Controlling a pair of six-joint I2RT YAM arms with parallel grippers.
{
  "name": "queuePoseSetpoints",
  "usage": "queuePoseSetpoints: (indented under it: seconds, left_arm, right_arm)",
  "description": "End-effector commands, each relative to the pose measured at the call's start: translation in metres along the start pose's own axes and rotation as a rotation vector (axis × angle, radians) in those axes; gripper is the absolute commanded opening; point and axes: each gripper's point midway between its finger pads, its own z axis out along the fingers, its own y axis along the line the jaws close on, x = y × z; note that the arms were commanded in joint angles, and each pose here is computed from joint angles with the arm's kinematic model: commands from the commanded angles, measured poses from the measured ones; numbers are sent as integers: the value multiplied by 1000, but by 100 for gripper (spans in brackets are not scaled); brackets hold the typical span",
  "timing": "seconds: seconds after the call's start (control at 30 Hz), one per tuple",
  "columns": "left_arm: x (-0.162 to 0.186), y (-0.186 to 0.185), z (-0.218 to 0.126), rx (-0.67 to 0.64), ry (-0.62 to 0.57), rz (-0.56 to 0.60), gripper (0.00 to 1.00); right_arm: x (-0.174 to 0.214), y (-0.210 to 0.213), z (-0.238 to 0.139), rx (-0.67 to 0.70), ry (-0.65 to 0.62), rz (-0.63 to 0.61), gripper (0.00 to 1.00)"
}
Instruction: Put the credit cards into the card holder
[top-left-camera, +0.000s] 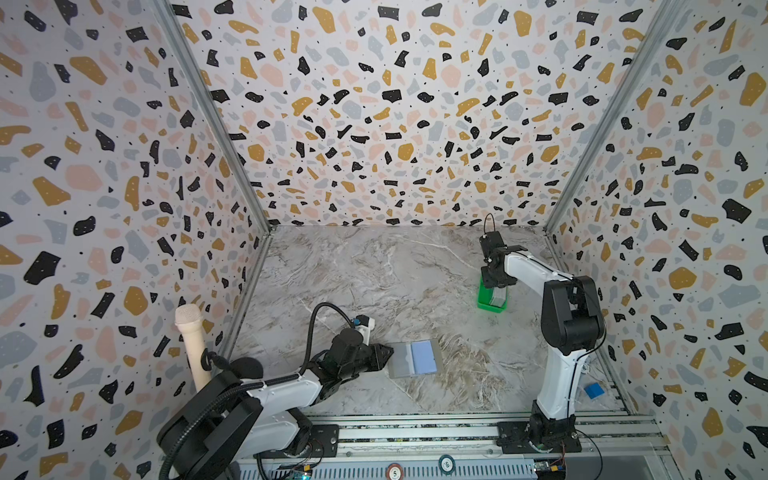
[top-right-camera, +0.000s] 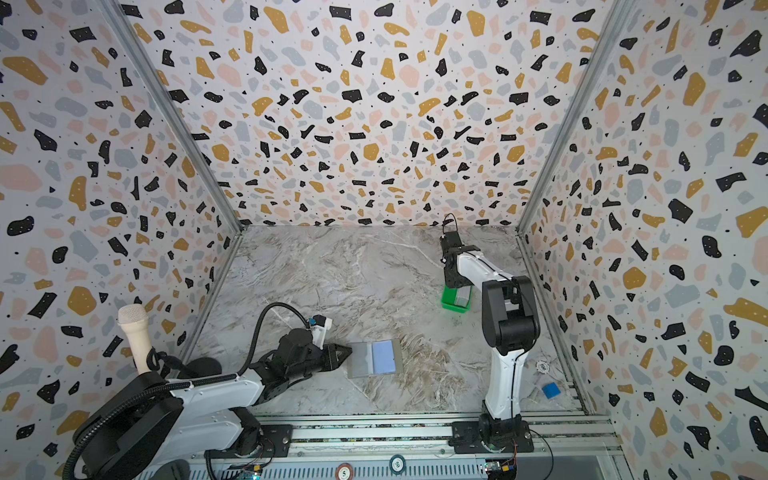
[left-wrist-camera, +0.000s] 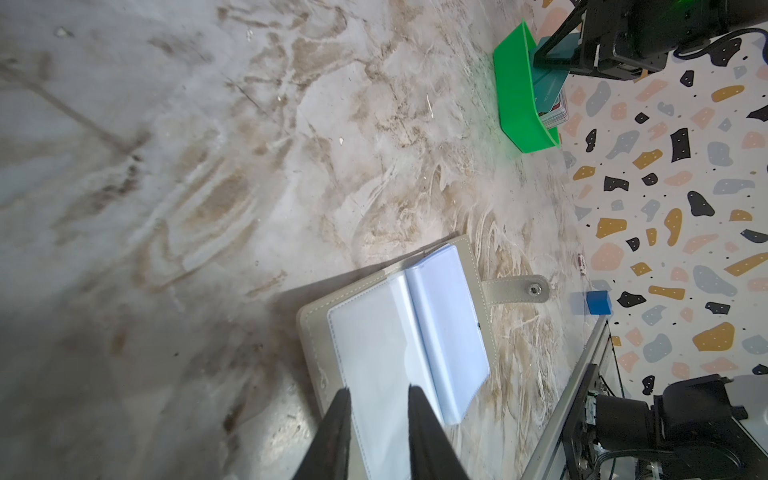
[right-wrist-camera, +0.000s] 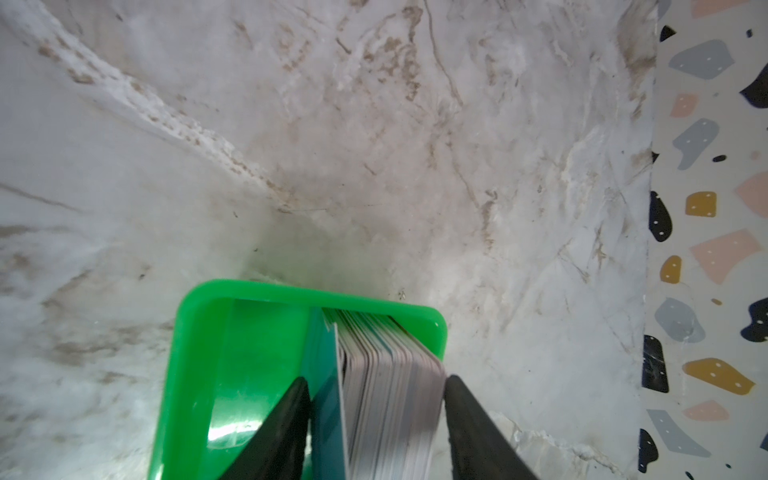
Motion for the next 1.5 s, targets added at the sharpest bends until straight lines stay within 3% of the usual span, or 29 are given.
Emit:
queuePoseSetpoints:
  seconds: [0.0,0.17,0.37,0.47,0.5,0.6,0.67,0.97,1.13,1.3,1.47]
  left_arm:
    - [-2,-1,0,18,-13,11,27]
    - [-1,-1,1,20,-8,9,27]
    - [0,1,1,16,-8,8,27]
    - [-1,2,1,15,-7,8,27]
    - [0,2,1,15,-6,7,27]
    - [0,2,1,16,-7,6,27]
    - [0,2,1,18,-6,6,27]
    - [1,4,2,16,-4,6,27]
    - [1,4,4,18,-1,6,27]
    - [2,4,4,21,1,5,26]
    - [3,6,2,18,-2,0,26]
  right_arm:
    - [-11,-8,-16,28,-26,8,52]
    - [-10,-5,-13,34,-15,-3,51]
    - [-10,-2,-13,32,-16,-11,37]
    - [-11,0,-12,25,-14,-14,35]
    - [-10,0,-11,26,-10,-15,38]
    - [-10,1,-11,26,-14,-11,73]
    - [-9,-1,-11,30,-13,2,82]
    - [20,9,12,-31,63,16,93]
    - [38,11,25,-54,111,21,90]
    - [36,30,26,-147,96,-18,73]
    - [26,61,25,-219,78,-100,65]
